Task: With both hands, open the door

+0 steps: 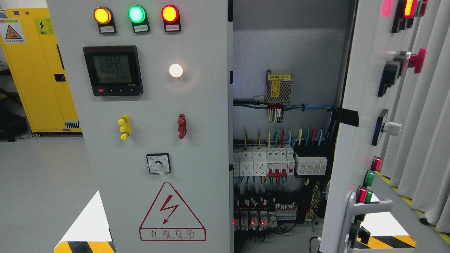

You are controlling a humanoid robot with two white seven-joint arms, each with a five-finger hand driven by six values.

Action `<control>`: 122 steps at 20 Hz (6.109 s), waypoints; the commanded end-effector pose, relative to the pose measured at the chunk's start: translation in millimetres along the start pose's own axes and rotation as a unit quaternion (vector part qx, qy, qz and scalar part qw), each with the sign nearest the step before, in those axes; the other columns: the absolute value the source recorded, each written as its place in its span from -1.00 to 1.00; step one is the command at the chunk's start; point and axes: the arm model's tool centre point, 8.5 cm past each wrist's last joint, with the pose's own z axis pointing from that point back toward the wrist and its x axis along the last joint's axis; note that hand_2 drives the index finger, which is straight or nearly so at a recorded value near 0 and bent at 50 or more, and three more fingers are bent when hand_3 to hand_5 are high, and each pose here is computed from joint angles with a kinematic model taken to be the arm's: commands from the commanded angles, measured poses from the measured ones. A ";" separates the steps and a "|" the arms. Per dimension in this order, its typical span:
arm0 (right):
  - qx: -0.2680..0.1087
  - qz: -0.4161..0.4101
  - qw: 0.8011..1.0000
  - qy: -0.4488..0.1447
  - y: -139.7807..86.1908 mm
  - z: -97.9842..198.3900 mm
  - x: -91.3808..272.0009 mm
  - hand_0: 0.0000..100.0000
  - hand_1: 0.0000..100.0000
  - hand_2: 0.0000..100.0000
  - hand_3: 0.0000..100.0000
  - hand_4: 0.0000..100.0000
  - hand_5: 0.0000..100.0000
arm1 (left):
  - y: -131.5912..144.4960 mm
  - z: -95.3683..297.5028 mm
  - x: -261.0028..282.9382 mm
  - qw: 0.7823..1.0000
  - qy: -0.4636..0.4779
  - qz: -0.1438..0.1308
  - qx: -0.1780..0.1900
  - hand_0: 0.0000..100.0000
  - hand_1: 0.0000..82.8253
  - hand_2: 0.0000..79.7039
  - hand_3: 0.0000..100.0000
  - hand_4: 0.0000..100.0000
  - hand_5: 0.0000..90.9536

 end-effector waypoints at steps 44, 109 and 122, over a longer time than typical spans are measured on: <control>-0.012 0.007 1.000 -0.001 -16.4 0.4 0.6 -0.60 -0.76 -1.00 -1.00 -1.00 -1.00 | -393.1 70.9 535.4 0.731 -0.176 -0.336 -0.567 -1.00 -1.00 -1.00 -1.00 -1.00 -1.00; -0.014 0.008 1.000 -0.002 -18.3 0.4 2.7 -0.60 -0.75 -1.00 -1.00 -1.00 -1.00 | -607.5 44.6 465.5 0.718 -0.169 -0.339 -0.584 -1.00 -1.00 -1.00 -1.00 -1.00 -1.00; -0.013 0.008 1.000 -0.002 -17.3 0.4 2.7 -0.60 -0.76 -1.00 -1.00 -1.00 -1.00 | -633.9 46.9 452.1 0.697 -0.155 -0.377 -0.590 -1.00 -1.00 -1.00 -1.00 -1.00 -1.00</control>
